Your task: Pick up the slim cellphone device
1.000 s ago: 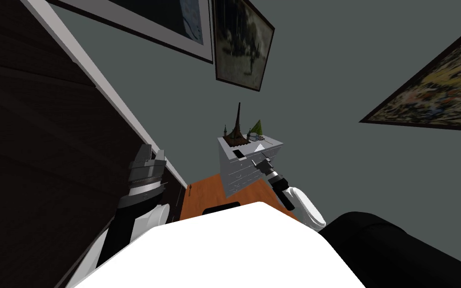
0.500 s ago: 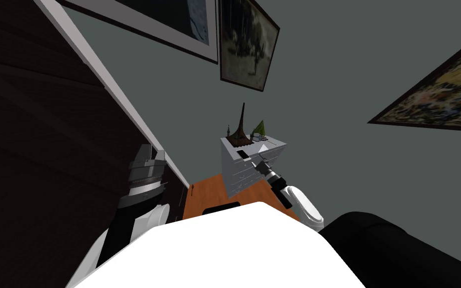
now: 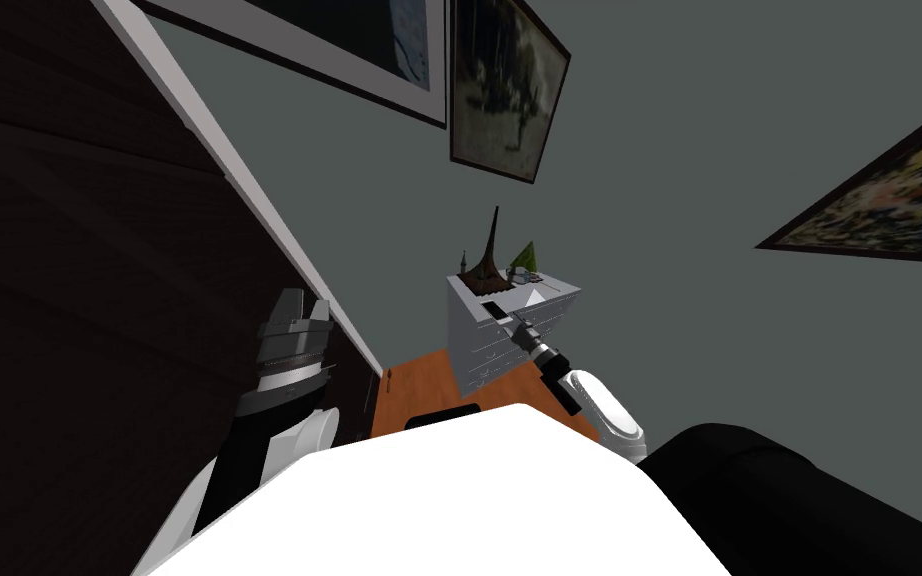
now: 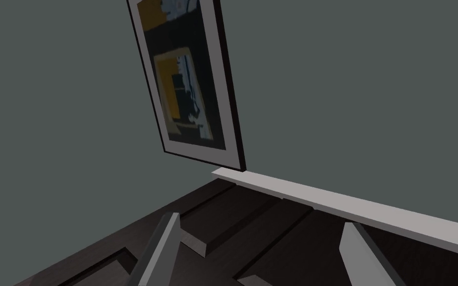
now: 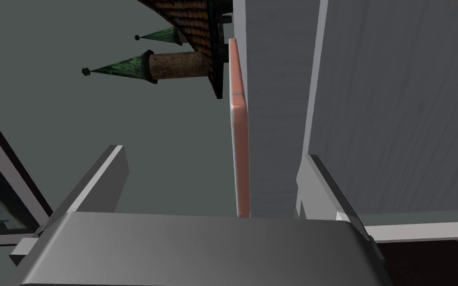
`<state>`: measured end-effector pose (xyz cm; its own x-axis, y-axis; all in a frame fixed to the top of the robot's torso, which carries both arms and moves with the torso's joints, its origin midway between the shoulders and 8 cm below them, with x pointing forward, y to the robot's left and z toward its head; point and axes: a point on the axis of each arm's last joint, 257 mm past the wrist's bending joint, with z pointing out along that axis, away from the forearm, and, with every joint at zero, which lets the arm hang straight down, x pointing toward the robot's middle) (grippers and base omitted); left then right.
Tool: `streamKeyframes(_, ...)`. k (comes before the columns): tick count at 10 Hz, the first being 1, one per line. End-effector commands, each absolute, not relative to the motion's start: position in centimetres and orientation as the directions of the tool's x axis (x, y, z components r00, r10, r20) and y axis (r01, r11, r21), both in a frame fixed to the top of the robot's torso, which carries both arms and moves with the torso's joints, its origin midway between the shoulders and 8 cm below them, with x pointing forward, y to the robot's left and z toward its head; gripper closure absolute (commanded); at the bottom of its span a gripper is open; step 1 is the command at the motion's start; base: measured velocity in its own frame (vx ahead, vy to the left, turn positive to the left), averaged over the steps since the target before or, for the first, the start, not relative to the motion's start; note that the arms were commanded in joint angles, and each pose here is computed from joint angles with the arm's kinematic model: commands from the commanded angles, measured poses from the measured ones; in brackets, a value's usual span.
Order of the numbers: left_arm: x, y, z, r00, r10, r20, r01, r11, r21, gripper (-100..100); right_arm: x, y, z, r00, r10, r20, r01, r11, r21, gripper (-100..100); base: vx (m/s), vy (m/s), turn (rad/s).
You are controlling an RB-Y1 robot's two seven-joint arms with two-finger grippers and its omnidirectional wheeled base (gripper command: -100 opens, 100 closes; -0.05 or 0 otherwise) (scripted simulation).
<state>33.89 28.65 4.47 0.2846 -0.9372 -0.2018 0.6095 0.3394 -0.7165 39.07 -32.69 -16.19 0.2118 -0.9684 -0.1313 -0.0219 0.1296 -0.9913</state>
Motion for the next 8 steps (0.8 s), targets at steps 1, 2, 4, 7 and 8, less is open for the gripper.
streamKeyframes(1,33.9,28.6,4.5,0.285,-0.937,-0.202,0.609,0.339,-0.716,0,39.2,-33.0,-17.0,0.213,-0.976,-0.043,-0.032,0.037,-0.999,-100,0.036,0.086,0.018)
streamKeyframes(2,33.9,28.6,4.5,0.285,-0.937,-0.202,0.609,0.339,-0.716,0,39.3,-33.1,-17.3,0.214,-0.977,-0.007,-0.035,-0.001,-0.999,-100,0.038,0.073,0.022)
streamKeyframes(4,33.9,28.6,4.5,0.285,-0.937,-0.202,0.609,0.339,-0.716,0,39.2,-33.1,-17.1,0.213,-0.977,-0.029,-0.033,0.022,-0.999,0,0.009,0.018,0.0)
streamKeyframes(7,33.9,28.6,4.5,0.284,-0.937,-0.202,0.61,0.339,-0.716,0,38.3,-39.1,-18.0,0.09,-0.996,-0.028,-0.046,0.024,-0.999,-100,-0.125,-0.026,0.396)
streamKeyframes(8,33.9,28.6,4.5,0.284,-0.937,-0.202,0.61,0.339,-0.716,0,37.1,-42.6,-19.2,0.009,-0.999,-0.045,-0.063,0.045,-0.997,-100,-0.145,-0.007,0.429)
